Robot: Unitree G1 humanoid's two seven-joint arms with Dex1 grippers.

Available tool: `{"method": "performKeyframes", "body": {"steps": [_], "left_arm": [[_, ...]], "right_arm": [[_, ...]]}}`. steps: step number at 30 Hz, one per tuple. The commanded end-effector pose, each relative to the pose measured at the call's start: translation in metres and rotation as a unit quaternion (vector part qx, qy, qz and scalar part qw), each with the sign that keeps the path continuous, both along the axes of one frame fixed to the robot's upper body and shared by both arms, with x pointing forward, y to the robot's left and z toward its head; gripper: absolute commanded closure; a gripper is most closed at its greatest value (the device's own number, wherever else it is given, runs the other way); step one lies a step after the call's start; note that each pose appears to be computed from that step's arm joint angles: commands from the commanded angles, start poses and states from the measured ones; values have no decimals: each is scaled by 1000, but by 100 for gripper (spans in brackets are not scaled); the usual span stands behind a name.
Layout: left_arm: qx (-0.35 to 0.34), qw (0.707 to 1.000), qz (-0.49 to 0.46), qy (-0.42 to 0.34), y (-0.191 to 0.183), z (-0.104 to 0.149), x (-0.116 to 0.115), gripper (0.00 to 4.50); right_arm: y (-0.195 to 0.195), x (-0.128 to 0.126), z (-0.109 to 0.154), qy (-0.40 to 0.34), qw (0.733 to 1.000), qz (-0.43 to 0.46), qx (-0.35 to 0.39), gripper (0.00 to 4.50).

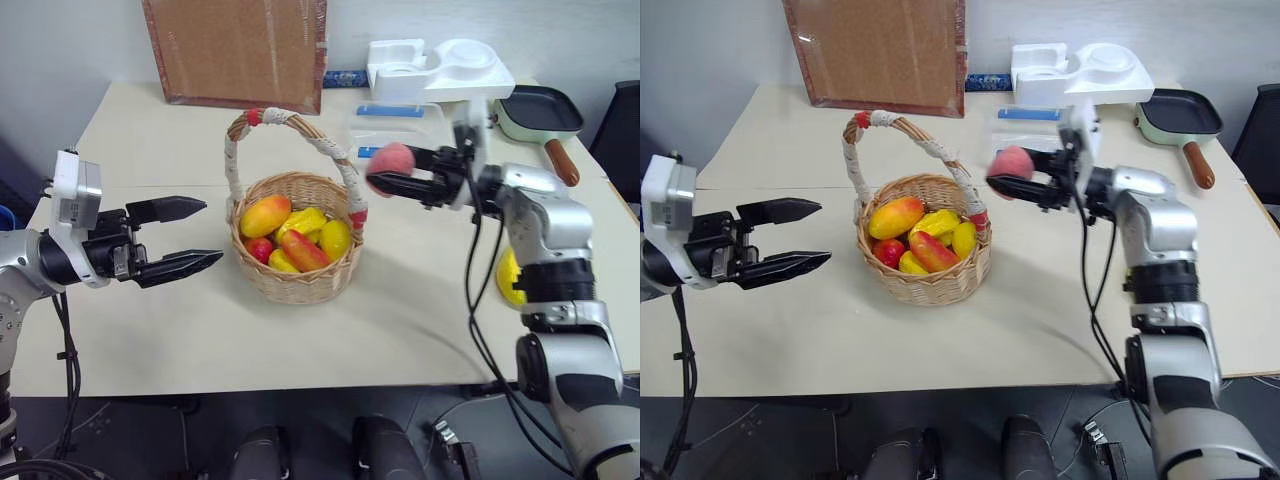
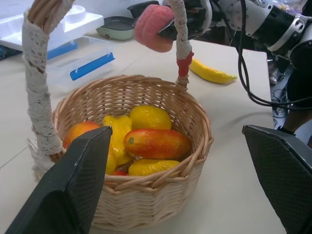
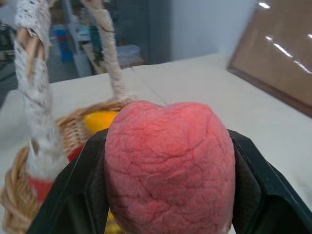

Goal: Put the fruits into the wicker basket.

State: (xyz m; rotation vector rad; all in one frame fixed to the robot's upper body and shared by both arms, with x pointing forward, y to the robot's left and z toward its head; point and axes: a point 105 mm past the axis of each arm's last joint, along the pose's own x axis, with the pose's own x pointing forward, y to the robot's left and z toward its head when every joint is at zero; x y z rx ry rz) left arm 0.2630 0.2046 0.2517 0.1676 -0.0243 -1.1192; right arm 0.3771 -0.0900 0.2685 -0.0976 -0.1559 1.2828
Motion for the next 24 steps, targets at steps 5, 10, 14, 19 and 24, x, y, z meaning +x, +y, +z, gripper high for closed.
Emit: {"method": "performKeyframes", "body": {"steps": [5, 10, 14, 19, 24], "left_arm": [[9, 1000, 18, -16, 4, 1, 2, 0], [7, 1000, 23, -15, 4, -2, 2, 0], [7, 1000, 19, -15, 4, -3, 2, 0], [0, 1000, 3, -31, -2, -1, 5, 0], [-13, 999, -22, -47, -13, -4, 10, 0]], "right_arm": [[35, 2, 3, 14, 996, 88, -4, 99], [23, 19, 15, -43, 999, 16, 30, 2], [-14, 21, 30, -62, 994, -24, 83, 2], [-102, -3, 14, -112, 982, -139, 58, 2], [-165, -72, -19, -170, 943, -286, 19, 2]]}}
